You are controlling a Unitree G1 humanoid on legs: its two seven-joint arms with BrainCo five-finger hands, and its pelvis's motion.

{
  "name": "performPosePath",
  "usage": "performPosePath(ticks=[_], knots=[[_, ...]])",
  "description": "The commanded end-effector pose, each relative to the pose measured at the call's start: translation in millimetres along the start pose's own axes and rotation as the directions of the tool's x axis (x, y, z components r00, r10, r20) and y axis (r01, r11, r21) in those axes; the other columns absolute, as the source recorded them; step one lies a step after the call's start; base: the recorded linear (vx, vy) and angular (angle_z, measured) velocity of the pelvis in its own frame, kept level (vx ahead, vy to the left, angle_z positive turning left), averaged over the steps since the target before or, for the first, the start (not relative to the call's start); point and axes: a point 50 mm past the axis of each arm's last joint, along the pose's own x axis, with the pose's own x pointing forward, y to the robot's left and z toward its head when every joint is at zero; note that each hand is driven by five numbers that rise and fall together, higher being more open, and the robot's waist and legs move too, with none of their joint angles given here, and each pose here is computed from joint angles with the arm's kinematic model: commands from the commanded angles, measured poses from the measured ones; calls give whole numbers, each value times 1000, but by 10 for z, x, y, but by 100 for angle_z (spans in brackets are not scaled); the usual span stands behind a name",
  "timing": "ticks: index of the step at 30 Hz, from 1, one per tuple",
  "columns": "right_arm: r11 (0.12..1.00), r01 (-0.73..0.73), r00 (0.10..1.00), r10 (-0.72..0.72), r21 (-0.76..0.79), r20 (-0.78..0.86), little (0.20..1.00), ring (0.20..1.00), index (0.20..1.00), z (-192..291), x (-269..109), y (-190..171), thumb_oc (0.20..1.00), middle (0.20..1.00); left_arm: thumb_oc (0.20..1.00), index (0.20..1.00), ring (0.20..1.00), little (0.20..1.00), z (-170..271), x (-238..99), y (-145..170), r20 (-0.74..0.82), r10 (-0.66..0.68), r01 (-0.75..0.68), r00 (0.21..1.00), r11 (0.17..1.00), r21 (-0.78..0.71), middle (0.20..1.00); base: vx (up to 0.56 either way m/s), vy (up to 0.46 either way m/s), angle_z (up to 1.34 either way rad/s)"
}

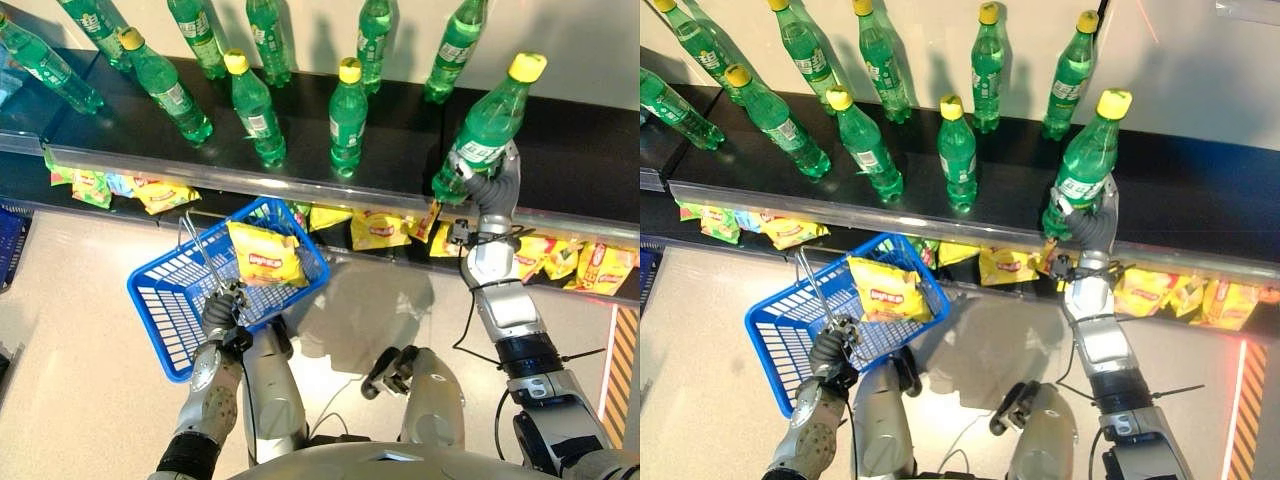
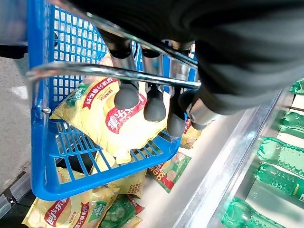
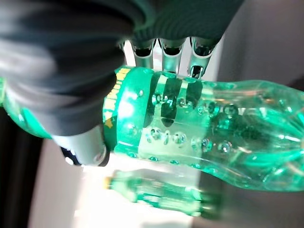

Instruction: Pick up the snacks into the basket

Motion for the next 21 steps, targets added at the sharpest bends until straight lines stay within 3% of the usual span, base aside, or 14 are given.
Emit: performPosePath(ticks=[1,3,6,7,10,16,18,19,20,21], knots=[[990,-88,949,51,108,312,200,200,200,569,122,1,200,200,200,200,200,200,488,-74,-207,249,-146,151,957,989,2,200,0,0,0],[954,-261,937,213,148,277,200,200,200,539,4,119,200,200,200,200,200,200,521,-86,-230,255,-168,176,952,984,-12,200,0,0,0],[919,-362,912,315,155,262,200,200,200,524,-62,192,200,200,200,200,200,200,541,-101,-233,258,-182,191,949,982,-9,200,12,-33,9],[868,-472,869,429,155,245,200,200,200,505,-127,287,200,200,200,200,200,200,582,-107,-251,266,-204,211,942,978,5,200,24,-32,13],[762,-624,779,589,174,214,200,200,200,468,-215,453,200,200,200,200,200,200,620,-105,-262,273,-231,233,934,972,23,200,16,-33,9],[488,-810,561,806,324,188,200,200,200,453,-345,693,200,200,200,200,200,200,691,-149,-289,280,-282,282,918,958,40,200,17,-27,6],[442,-827,522,833,346,183,200,200,200,445,-354,727,200,200,200,200,200,200,694,-157,-308,277,-297,298,914,954,41,200,20,-29,11],[344,-820,455,877,457,156,200,200,200,369,-418,810,200,200,200,200,200,200,719,-181,-368,280,-339,341,898,939,43,200,17,-34,16],[292,-831,401,904,473,146,200,200,200,348,-442,844,200,200,200,200,200,200,718,-194,-384,277,-355,356,893,933,46,200,17,-34,10],[292,-831,401,904,473,146,200,200,200,349,-441,844,200,200,200,200,200,200,719,-194,-384,277,-355,356,893,933,46,200,15,-37,13]])
